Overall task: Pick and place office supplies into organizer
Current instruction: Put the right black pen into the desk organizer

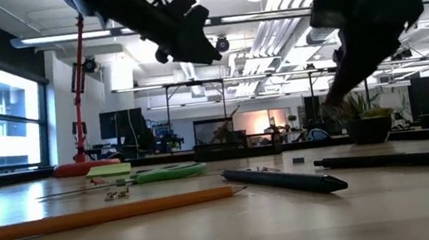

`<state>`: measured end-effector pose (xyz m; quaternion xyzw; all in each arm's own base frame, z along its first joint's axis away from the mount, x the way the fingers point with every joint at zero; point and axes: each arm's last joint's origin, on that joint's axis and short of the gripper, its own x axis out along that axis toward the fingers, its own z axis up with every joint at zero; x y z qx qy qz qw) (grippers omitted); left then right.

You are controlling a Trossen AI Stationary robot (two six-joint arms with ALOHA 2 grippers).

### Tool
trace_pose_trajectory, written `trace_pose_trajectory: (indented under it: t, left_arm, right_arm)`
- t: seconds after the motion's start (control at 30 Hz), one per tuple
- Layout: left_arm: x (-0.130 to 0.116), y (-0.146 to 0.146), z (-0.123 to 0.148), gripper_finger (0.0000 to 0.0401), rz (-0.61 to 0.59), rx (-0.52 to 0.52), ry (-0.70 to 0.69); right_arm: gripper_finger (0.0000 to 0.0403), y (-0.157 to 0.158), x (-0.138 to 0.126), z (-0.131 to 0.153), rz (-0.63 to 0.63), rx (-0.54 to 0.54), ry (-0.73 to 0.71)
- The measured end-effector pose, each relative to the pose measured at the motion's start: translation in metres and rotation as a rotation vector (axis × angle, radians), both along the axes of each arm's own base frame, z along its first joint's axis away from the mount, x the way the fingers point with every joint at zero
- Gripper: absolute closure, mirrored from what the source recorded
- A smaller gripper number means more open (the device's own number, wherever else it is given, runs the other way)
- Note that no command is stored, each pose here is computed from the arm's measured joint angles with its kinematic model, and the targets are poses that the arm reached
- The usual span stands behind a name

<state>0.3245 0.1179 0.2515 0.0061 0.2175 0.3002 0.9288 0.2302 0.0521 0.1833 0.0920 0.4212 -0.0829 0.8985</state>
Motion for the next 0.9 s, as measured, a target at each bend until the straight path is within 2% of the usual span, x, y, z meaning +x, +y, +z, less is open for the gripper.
trace_pose_trajectory:
  t: [0.13, 0.3, 0.37, 0.5, 0.63, 0.7, 0.9]
  left_arm:
    - [-0.002, -0.031, -0.004, 0.0253, -0.066, -0.067, 0.097]
    - [-0.004, -0.067, -0.012, 0.0264, -0.111, -0.165, 0.183]
    - [-0.005, -0.080, -0.016, 0.0270, -0.096, -0.161, 0.222]
    - [-0.011, -0.114, -0.025, 0.0287, -0.042, -0.066, 0.272]
    - [-0.017, -0.145, -0.026, 0.0306, -0.113, -0.097, 0.251]
    - [-0.020, -0.159, -0.031, 0.0315, -0.170, -0.123, 0.274]
    - [-0.035, -0.196, -0.046, 0.0336, -0.268, -0.175, 0.306]
  right_arm:
    - [0.0269, 0.012, 0.002, 0.004, 0.080, 0.083, -0.044]
    - [0.0269, 0.026, 0.001, -0.006, 0.089, 0.130, 0.011]
    - [0.0269, 0.035, 0.005, -0.011, 0.105, 0.116, 0.037]
    - [0.0269, 0.056, 0.024, -0.012, 0.119, 0.066, 0.092]
    - [0.0269, 0.064, 0.039, -0.019, 0.067, -0.008, 0.293]
    - [0.0269, 0.068, 0.048, -0.026, 0.063, -0.010, 0.361]
    - [0.0269, 0.079, 0.069, -0.036, 0.087, 0.011, 0.416]
